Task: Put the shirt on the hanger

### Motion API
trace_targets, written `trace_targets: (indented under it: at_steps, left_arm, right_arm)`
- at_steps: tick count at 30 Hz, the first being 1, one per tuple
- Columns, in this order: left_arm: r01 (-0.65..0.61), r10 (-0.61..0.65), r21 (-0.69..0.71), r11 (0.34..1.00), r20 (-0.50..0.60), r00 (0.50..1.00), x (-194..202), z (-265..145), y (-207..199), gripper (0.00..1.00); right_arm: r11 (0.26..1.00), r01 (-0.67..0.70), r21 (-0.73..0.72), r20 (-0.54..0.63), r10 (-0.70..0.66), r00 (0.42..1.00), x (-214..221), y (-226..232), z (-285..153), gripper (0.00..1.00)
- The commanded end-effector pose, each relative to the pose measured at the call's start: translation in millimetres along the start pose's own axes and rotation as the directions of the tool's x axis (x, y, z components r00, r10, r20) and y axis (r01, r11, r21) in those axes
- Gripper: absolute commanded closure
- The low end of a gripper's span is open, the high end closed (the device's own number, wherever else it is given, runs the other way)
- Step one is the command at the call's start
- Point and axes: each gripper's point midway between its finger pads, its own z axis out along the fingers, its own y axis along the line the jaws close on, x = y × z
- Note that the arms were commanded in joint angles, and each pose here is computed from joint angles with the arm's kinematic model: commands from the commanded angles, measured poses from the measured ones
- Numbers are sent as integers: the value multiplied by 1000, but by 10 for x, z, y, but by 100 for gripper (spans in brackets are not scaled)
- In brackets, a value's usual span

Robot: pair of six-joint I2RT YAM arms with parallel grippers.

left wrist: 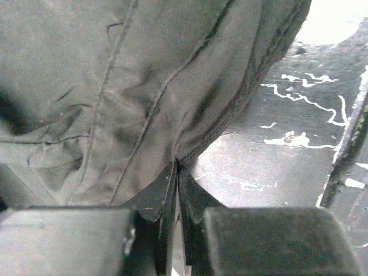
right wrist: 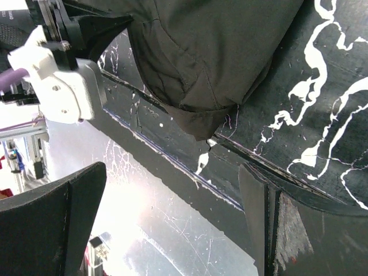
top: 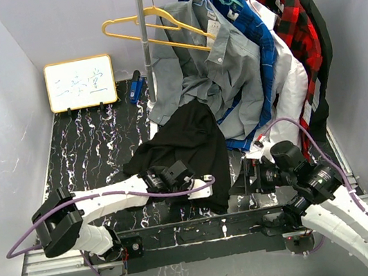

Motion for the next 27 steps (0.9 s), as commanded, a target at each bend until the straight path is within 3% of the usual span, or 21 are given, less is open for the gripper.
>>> trace_targets:
  at_steps: [1, 8, 17, 22, 27]
  left_arm:
    - [-29, 28, -70, 997, -12, 1000, -8, -11, 135, 100]
    - [-98, 96, -128, 987, -18, 995, -167, -30, 363, 100]
    - [-244, 238, -213, 946, -52, 970, -456, -94, 766, 100]
    - [-292, 284, -241, 926, -67, 956, -576, 36, 1014, 100]
    - [-298, 289, -245, 923, -71, 955, -624, 132, 1255, 100]
  right_arm:
    - [995, 43, -91, -9, -44, 999, -31, 156, 52, 2]
    - [994, 80, -74, -55, -84, 995, 63, 47, 112, 2]
    - [969, 166, -183, -100, -187, 977, 65, 280, 122, 2]
    - [965, 227, -129, -112, -241, 964, 33, 242, 138, 2]
    - [976, 202, -82, -77, -208, 975, 36, 123, 168, 2]
